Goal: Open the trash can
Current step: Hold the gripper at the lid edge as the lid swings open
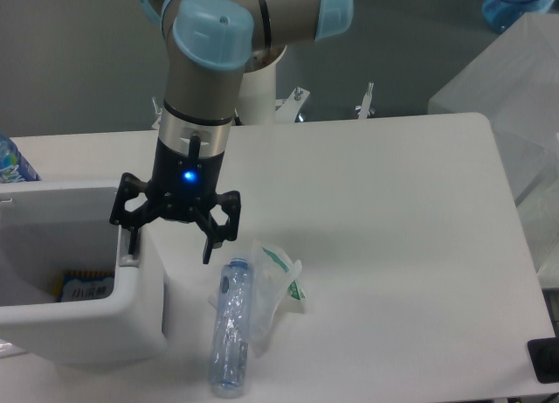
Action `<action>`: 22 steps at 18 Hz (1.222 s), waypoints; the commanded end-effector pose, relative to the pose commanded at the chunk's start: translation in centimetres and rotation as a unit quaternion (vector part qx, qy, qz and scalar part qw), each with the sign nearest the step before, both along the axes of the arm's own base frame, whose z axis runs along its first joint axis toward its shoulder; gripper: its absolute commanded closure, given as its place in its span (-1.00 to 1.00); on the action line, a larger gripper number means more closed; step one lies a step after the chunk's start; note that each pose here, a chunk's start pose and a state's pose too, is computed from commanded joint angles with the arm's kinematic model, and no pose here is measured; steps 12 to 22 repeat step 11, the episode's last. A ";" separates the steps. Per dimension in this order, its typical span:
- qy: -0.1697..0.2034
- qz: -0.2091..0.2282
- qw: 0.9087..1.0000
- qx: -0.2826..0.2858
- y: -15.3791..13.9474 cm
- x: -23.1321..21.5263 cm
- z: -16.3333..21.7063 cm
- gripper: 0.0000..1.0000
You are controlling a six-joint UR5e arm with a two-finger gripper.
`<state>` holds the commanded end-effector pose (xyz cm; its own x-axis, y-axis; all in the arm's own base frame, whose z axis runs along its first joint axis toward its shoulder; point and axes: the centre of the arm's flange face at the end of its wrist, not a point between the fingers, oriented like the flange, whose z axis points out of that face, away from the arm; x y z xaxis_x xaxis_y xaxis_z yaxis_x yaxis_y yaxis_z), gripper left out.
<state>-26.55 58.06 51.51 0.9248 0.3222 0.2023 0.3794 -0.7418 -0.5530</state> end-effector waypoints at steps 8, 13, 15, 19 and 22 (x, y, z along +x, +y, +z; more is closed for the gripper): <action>0.208 -0.087 0.965 -0.137 -2.4 -3.5 -0.3 -1.00; 0.220 -0.121 0.946 -0.204 -4.4 -5.7 -1.6 -1.00; 0.220 -0.121 0.946 -0.204 -4.4 -5.7 -1.6 -1.00; 0.220 -0.121 0.946 -0.204 -4.4 -5.7 -1.6 -1.00; 0.220 -0.121 0.946 -0.204 -4.4 -5.7 -1.6 -1.00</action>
